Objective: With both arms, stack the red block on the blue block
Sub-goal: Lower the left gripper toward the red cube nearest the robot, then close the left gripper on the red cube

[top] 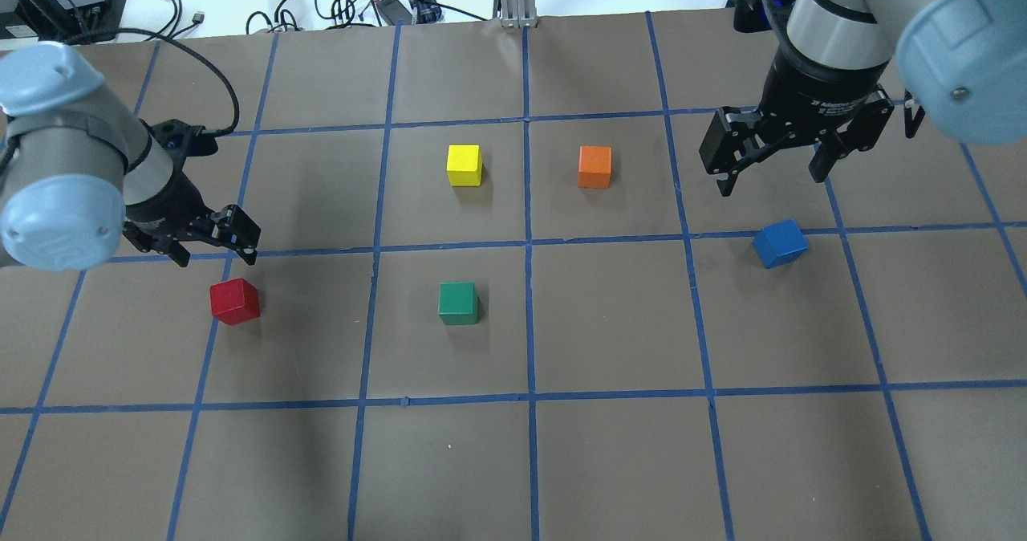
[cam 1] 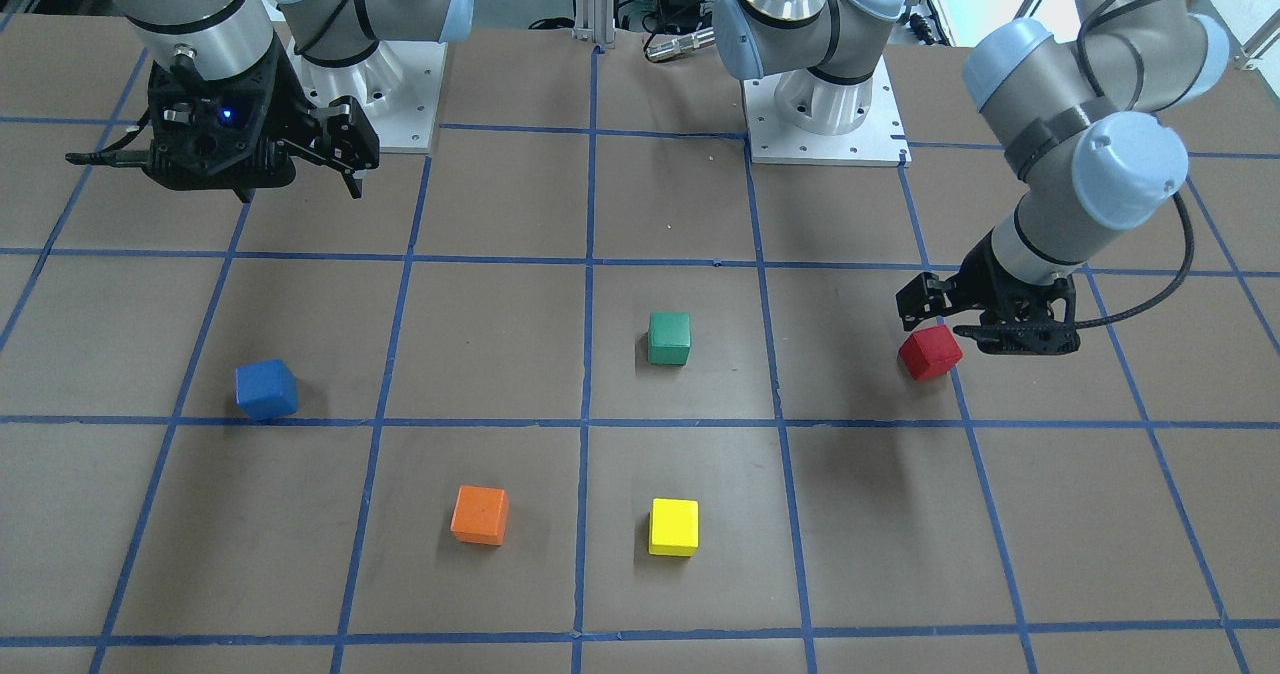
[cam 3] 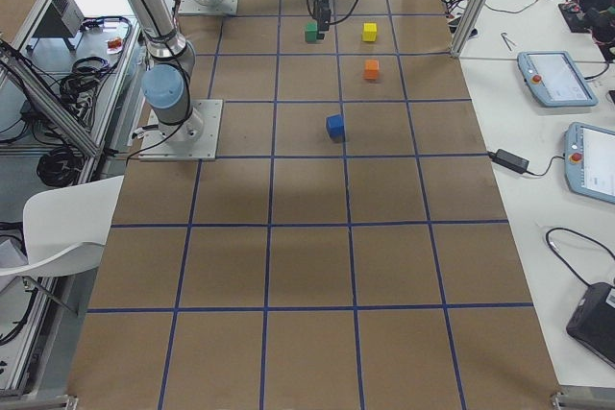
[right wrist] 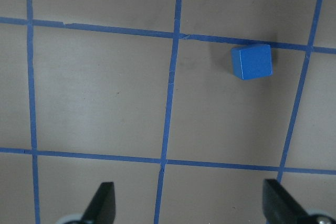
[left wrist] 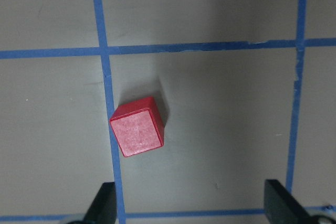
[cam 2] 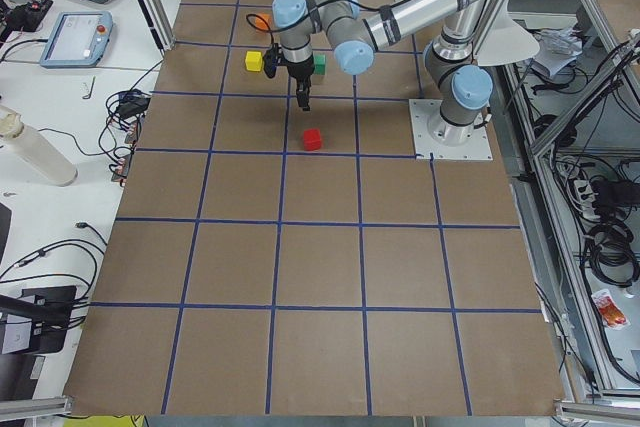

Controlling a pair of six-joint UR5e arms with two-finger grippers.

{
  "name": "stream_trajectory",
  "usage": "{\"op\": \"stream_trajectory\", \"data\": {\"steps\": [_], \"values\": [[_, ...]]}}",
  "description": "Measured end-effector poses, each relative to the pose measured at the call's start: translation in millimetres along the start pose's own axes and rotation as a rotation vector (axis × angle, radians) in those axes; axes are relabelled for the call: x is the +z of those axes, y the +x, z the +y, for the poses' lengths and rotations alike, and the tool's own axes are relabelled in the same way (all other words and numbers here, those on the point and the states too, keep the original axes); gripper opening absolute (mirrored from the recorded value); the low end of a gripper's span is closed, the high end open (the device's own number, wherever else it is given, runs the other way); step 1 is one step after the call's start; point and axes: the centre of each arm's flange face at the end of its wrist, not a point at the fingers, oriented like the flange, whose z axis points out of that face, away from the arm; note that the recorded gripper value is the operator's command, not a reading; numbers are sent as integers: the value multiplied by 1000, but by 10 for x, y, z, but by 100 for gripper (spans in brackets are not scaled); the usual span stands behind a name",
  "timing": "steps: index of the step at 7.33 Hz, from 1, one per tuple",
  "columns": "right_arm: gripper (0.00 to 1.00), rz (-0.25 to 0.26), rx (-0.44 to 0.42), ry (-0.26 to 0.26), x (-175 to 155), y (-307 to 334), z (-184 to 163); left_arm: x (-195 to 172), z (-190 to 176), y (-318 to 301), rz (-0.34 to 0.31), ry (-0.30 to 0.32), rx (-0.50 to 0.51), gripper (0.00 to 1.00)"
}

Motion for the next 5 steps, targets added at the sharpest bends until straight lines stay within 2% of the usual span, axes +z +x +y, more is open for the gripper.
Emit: {"op": "stream_trajectory", "data": {"steps": [3,4,5], "values": [[100,-1,-2,1,3,-6,0,579,-4,-83,1,-23,-13,100],[100,-1,-1,0,6,-6,0,697,1,-111,2,-32,-18,93],[100,0,-1,0,11,-5,0,784,11,-176,6,-42,-30,71]]}}
